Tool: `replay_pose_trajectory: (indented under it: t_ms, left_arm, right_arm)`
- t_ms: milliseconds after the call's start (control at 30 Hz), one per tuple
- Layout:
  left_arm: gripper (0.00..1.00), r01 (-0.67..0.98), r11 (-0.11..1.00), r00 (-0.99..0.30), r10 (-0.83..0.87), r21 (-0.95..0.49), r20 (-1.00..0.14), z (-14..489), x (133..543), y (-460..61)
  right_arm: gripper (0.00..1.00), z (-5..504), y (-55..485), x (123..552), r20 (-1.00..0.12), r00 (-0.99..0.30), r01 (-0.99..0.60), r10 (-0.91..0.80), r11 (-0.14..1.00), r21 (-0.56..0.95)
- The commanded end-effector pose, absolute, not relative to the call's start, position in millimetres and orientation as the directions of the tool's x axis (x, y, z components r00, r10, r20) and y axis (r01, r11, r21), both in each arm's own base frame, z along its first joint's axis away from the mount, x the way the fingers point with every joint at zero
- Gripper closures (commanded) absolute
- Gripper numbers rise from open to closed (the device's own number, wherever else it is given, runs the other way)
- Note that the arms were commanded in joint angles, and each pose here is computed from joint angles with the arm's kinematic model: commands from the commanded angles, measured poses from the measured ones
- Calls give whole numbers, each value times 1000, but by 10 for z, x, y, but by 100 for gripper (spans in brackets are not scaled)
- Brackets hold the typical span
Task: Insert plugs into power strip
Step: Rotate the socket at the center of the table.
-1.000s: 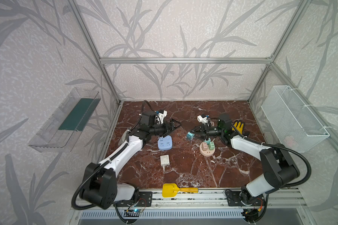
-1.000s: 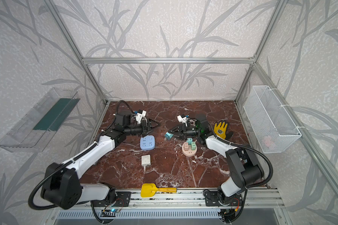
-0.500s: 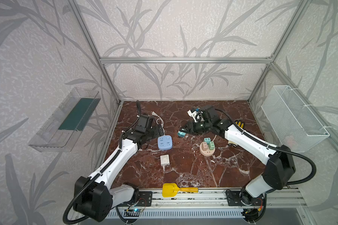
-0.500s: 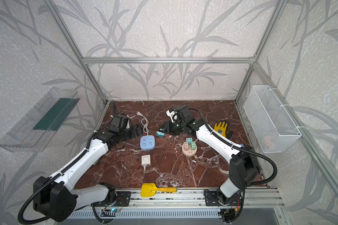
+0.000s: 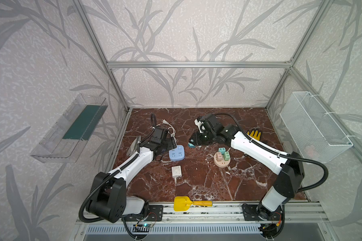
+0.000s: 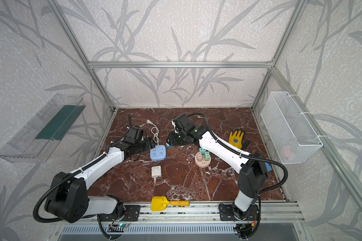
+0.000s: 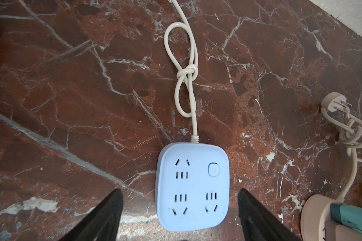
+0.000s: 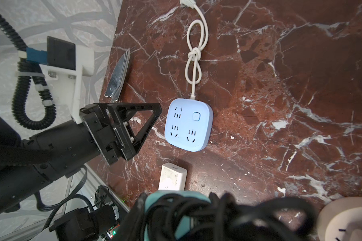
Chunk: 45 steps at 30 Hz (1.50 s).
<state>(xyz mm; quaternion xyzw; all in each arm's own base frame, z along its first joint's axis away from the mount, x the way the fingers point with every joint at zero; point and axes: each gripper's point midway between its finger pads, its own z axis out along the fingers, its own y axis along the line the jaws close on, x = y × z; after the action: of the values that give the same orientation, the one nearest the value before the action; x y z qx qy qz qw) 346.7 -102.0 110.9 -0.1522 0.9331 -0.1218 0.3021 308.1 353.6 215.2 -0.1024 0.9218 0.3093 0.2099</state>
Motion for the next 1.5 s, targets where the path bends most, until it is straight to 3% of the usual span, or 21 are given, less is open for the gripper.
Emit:
replay_pose_trajectory:
  t_ms: [0, 200, 433, 733, 1000, 1467]
  left_arm:
    - [16, -240, 910, -767, -392, -339, -509, 958, 3513, -1030]
    - [19, -255, 902, -803, -399, -350, -444, 716, 3529, -1117]
    - [22, -252, 852, -822, -439, -459, -364, 463, 3582, -1369]
    - [25, -213, 833, -842, -421, -510, -336, 368, 3577, -1779]
    - [26, -142, 853, -870, -349, -502, -347, 293, 3505, -2106]
    - [25, -106, 921, -781, -311, -376, -541, 1105, 3443, -1564]
  right_arm:
    - [100, 2217, 3464, 3091, -481, -876, -324, -44, 791, 518]
    - [100, 2190, 3414, 3041, -484, -874, -326, -43, 790, 519]
    - [100, 2132, 3406, 3005, -473, -880, -326, -51, 788, 522]
    - [100, 2020, 3333, 3043, -469, -882, -303, -42, 813, 497]
    - [100, 1978, 3280, 3128, -473, -881, -287, -31, 828, 481]
    - [100, 1915, 3456, 3550, -606, -785, -409, -127, 842, 353]
